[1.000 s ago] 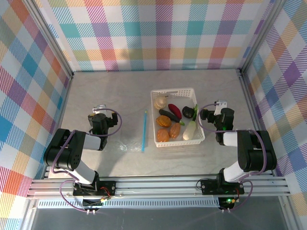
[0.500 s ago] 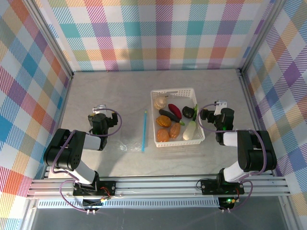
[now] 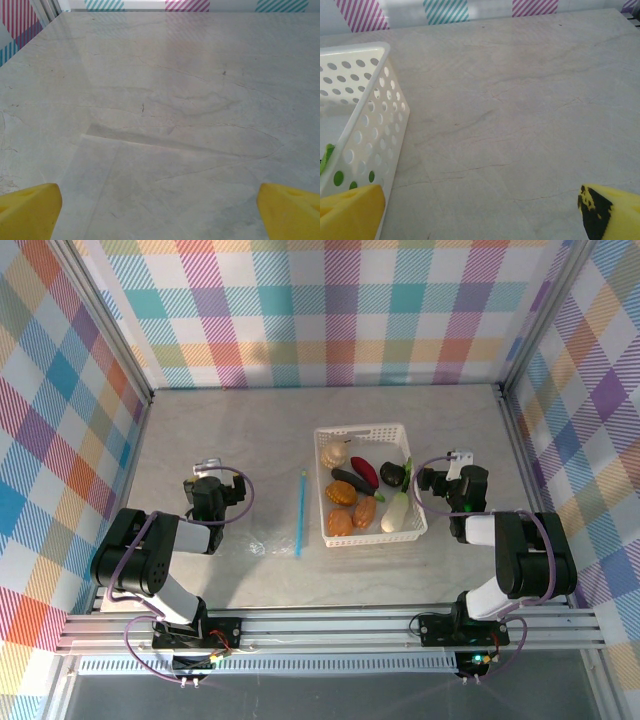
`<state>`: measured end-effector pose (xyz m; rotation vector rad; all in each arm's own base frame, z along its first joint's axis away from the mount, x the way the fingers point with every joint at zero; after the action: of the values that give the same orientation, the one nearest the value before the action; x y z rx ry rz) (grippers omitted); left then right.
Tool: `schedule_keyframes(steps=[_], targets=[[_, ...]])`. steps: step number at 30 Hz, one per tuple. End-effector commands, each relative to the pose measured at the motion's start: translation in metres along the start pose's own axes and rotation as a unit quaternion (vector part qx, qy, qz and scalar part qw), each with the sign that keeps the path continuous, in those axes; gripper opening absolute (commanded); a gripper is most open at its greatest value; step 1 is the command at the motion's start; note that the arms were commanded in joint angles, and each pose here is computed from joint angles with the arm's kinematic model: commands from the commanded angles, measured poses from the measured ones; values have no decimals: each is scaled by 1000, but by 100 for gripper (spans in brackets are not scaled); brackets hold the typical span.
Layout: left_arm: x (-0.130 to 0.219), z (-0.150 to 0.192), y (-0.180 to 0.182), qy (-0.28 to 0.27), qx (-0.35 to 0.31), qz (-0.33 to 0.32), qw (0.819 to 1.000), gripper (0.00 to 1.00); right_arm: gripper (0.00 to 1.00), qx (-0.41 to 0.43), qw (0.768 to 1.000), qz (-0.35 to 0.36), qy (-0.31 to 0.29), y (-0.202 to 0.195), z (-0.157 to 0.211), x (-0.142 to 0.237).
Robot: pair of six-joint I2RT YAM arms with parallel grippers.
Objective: Place the food in the zip-top bag and seal the zipper
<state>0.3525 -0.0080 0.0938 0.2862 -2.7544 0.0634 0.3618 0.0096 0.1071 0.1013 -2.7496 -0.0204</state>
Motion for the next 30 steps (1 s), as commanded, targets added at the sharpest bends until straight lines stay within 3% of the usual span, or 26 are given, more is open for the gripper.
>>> schedule_keyframes(steps=[1,13,17,19,22,26,30], targets=[[-3,-8,1,-12,15,2,1000,100,99,3,1000,-13,-1,5,1,0],[-6,-9,2,-2,23,18,1000,88,99,2,1000,-14,-1,5,1,0],[-5,-22,2,13,17,9,1000,76,89,1,1000,-11,-6,4,-2,0],[0,-43,0,37,5,-1,999,68,86,-7,999,4,35,1,-20,1],[23,-90,-8,8,7,-10,1000,67,80,1,998,-2,58,3,-73,14],[63,-131,-26,1,34,-5,999,66,84,-64,995,-48,66,20,-131,54],[99,-138,-51,17,47,23,999,63,89,-116,984,-106,81,48,-142,92]])
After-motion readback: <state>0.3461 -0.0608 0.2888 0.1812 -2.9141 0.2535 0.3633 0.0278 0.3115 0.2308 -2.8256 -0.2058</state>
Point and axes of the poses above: each hand's point on the last joint's axis, 136 mm out from that joint toward the fingers, its own x axis back along the fingers, its own y axis along the line the jaws close on, z = x × y, the point moved 4 cm from there along x, back along the fingers, and after that the axes turned 3 degrees about x, right-handed, at the moved point
